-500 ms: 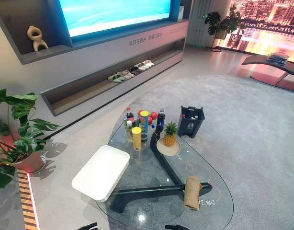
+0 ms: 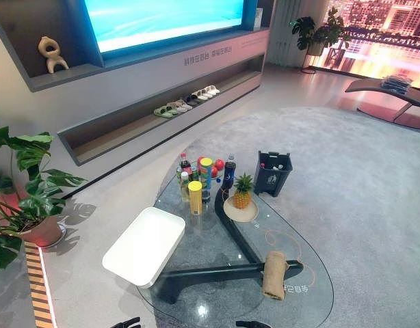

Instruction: Wipe the table with a cloth and put it in the basket.

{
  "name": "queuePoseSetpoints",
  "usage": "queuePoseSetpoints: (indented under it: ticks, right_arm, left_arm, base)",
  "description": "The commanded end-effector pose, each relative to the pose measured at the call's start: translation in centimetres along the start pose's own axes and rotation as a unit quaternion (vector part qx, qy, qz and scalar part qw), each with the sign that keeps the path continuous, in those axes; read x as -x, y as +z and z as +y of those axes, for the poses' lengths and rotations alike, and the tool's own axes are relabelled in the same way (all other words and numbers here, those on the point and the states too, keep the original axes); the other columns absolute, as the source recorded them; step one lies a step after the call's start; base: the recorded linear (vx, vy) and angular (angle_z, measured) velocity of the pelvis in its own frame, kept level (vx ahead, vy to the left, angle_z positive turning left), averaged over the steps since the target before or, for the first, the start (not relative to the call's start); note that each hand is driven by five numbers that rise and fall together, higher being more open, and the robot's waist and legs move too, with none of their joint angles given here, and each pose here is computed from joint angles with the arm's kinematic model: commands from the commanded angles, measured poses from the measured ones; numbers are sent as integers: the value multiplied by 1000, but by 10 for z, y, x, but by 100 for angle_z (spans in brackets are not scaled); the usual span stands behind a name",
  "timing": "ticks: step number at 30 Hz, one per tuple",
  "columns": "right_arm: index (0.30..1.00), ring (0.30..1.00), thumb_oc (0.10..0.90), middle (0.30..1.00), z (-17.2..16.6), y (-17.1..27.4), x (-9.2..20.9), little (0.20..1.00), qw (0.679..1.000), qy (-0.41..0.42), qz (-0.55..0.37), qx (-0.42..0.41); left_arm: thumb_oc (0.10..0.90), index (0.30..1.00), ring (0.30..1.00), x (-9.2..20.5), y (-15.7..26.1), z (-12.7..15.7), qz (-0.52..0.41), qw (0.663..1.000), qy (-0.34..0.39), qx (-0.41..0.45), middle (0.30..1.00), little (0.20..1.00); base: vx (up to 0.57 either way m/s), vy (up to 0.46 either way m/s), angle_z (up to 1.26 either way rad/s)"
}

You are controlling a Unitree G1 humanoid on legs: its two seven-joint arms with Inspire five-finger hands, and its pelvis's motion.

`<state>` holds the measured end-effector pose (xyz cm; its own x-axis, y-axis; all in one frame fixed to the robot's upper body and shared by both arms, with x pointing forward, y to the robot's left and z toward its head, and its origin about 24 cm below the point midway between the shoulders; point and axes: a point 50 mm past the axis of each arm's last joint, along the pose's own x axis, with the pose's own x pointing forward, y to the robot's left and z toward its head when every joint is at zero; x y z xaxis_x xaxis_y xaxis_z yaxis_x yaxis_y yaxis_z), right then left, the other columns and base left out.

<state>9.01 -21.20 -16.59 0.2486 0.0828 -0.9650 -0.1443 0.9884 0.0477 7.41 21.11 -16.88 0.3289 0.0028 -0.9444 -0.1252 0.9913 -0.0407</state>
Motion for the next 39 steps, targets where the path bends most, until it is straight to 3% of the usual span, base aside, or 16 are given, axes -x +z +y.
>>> queuePoseSetpoints:
  ticks: [1, 10, 19, 25, 34, 39]
  right_arm:
    - [900, 900, 800, 900, 5, 9, -2, 900, 1000, 6, -4, 7]
    - [900, 900, 800, 900, 3, 21, -2, 900, 999, -19, -46, 17]
    - [900, 900, 800, 900, -1, 53, 3, 900, 986, -62, -156, -9]
    - [900, 900, 800, 900, 1, 101, 20, 900, 954, -113, -277, -38]
    - [900, 900, 800, 900, 1, 172, 66, 900, 875, -200, -440, -24]
    - [900, 900, 800, 900, -5, 212, 105, 900, 811, -252, -523, -74]
  left_arm:
    - [800, 900, 900, -7, 23, -23, -31, 999, -30, -12, 900, 900]
    - [800, 900, 900, -7, 26, -23, -39, 999, -16, -21, 900, 900]
    - [800, 900, 900, -6, 35, -20, -68, 997, -2, -23, 900, 900]
    - [800, 900, 900, -5, 44, -23, -99, 995, -7, -4, 900, 900]
    - [800, 900, 900, -4, 74, -28, -143, 989, -14, -22, 900, 900]
    - [800, 900, 900, -2, 96, -28, -170, 985, -11, -18, 900, 900]
  base:
    - [0, 0, 0]
    - [0, 0, 0]
    - [-10, -14, -6]
    - [-58, -20, -6]
    - [-125, -4, -1]
    - [-131, -6, 0]
